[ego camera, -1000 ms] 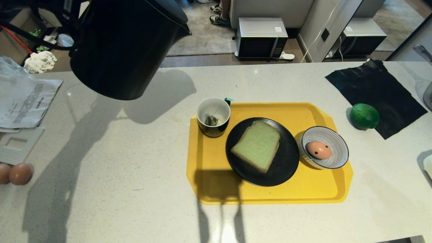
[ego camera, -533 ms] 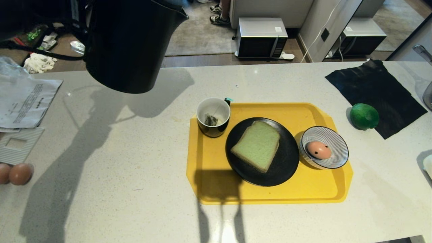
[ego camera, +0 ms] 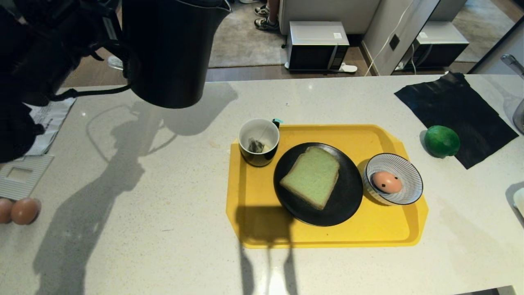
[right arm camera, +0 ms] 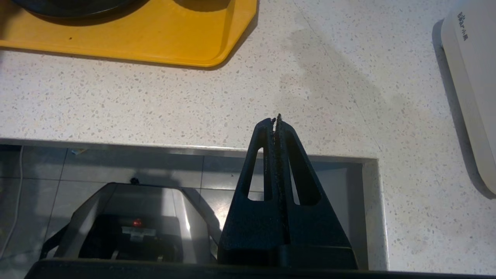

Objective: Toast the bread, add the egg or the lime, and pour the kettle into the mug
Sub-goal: Put the kettle back

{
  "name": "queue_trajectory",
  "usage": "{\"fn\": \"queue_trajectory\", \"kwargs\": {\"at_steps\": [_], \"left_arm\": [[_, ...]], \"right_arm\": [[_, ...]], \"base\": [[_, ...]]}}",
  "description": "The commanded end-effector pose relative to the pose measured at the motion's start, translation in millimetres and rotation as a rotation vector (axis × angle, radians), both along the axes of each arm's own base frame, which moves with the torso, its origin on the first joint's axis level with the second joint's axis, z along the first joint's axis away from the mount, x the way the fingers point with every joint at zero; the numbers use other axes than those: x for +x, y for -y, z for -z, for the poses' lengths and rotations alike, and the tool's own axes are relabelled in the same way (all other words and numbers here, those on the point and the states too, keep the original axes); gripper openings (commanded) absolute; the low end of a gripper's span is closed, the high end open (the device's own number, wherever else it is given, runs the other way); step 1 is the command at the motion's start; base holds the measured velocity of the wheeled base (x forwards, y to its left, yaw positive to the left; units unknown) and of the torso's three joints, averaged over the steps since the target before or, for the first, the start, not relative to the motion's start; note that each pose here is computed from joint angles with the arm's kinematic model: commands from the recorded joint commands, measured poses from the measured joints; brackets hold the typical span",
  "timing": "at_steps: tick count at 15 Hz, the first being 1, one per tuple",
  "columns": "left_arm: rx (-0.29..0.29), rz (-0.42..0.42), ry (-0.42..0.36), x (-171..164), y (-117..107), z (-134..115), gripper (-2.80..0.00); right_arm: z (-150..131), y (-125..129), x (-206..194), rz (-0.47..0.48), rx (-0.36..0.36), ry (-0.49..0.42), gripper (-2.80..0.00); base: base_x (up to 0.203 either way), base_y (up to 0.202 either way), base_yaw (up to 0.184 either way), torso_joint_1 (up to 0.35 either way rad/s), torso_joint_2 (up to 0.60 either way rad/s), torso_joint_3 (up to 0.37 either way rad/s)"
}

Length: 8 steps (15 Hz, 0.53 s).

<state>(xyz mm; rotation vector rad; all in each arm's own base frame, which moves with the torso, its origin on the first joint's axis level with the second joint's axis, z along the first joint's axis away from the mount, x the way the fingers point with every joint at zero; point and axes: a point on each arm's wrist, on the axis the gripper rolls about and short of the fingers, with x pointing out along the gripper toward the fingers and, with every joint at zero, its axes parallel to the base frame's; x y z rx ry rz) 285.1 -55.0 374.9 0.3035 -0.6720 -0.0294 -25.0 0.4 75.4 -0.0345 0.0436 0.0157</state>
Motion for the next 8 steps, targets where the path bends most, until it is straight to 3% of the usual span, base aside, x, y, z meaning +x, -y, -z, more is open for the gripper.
{"fn": "queue_trajectory", "kwargs": {"at_steps": [1, 8], "left_arm": [[-0.017, -0.008, 0.058, 23, 3, 19, -2.8], [-0.053, -0.022, 0.155, 47, 7, 54, -2.8]], "right_arm": [[0, 0, 0, 0.0, 0.0, -0.001, -2.8], [0, 0, 0, 0.0, 0.0, -0.001, -2.8]], "base": [[0.0, 0.0, 0.0, 0.0, 0.0, 0.0], [0.0, 0.0, 0.0, 0.0, 0.0, 0.0]]}}
